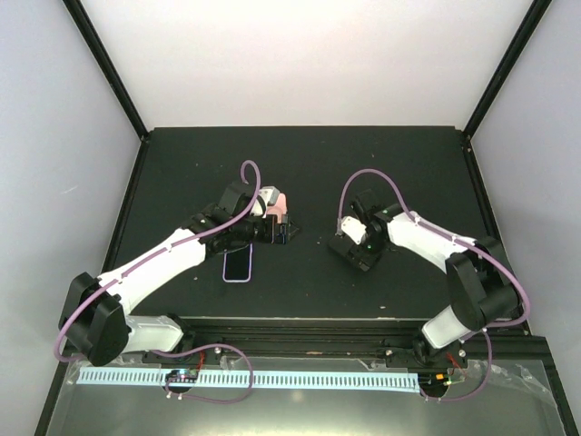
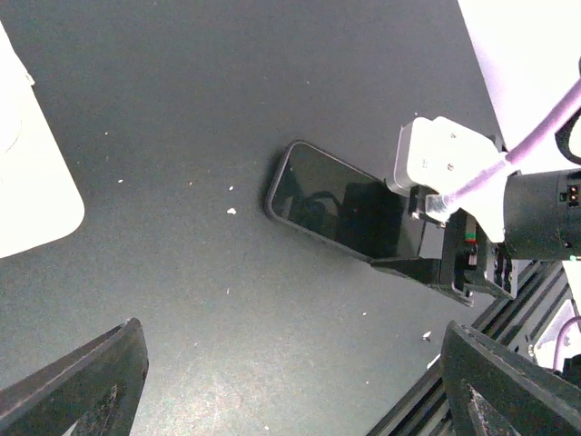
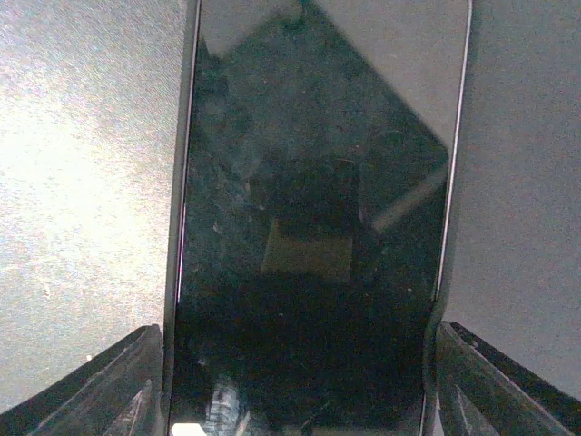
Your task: Take the phone out of the phone case
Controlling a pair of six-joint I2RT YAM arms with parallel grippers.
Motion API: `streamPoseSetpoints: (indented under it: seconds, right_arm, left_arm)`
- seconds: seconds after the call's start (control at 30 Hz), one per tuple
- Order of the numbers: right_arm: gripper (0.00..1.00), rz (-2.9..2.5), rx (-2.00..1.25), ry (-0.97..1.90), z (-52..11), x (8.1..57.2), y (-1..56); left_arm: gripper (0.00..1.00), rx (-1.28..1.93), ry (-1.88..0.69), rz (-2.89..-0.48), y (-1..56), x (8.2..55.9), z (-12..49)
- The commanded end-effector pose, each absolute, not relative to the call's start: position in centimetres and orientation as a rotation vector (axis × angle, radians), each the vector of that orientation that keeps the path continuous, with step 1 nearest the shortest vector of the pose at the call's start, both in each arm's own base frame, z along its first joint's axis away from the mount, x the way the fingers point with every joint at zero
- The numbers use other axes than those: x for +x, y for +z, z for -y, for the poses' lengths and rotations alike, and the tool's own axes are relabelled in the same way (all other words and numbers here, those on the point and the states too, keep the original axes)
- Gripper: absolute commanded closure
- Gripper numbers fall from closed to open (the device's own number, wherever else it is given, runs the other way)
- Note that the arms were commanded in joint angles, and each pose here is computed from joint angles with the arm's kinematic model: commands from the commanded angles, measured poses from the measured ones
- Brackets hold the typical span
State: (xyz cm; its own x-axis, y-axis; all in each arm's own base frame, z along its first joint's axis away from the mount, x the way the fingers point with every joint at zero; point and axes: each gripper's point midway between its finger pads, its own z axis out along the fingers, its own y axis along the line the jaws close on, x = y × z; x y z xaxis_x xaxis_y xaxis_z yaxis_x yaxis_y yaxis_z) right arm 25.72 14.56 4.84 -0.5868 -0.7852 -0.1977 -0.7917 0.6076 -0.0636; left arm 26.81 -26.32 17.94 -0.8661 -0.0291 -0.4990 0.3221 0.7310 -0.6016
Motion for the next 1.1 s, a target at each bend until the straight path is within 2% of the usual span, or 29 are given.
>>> streamPoseSetpoints:
  seconds: [0.0,0.2,0.27,0.3,0.33,0.67,0.93,1.07]
  right_arm:
    - [0.42,-2.646,-1.325,0.001,-14.4,26.6,4.7]
    - [0.37,-2.665,-1.297,0.002,-15.0,27.8,4.4]
    - [0.26,-2.677,-1.278,-0.021,-14.9,28.2,4.3]
    - [0.10,-2.684,-1.270,-0.033,-14.8,28.4,4.2]
    - [0.02,-2.686,-1.269,-0.031,-14.8,28.4,4.1]
    - [0.01,-2.784,-1.348,0.111,-15.9,26.8,2.7]
    - [0.06,-2.904,-1.303,-0.039,-14.1,26.6,0.8]
    - [0.04,-2.889,-1.292,0.034,-14.7,26.2,2.1]
  left_arm:
    - [0.10,0.262,-0.942,-2.448,18.3,26.6,26.0]
    - [0.10,0.276,-0.932,-2.445,18.3,26.4,25.8]
    - [0.09,0.273,-0.927,-2.440,18.3,26.4,25.6]
    - [0.09,0.271,-0.927,-2.436,18.4,26.3,25.6]
    - [0.09,0.272,-0.924,-2.435,18.4,26.3,25.5]
    - [0.08,0.281,-0.914,-2.444,17.7,26.1,25.4]
    - [0.08,0.288,-0.913,-2.456,17.1,26.1,25.5]
    - [0.07,0.289,-0.908,-2.457,17.0,26.1,25.4]
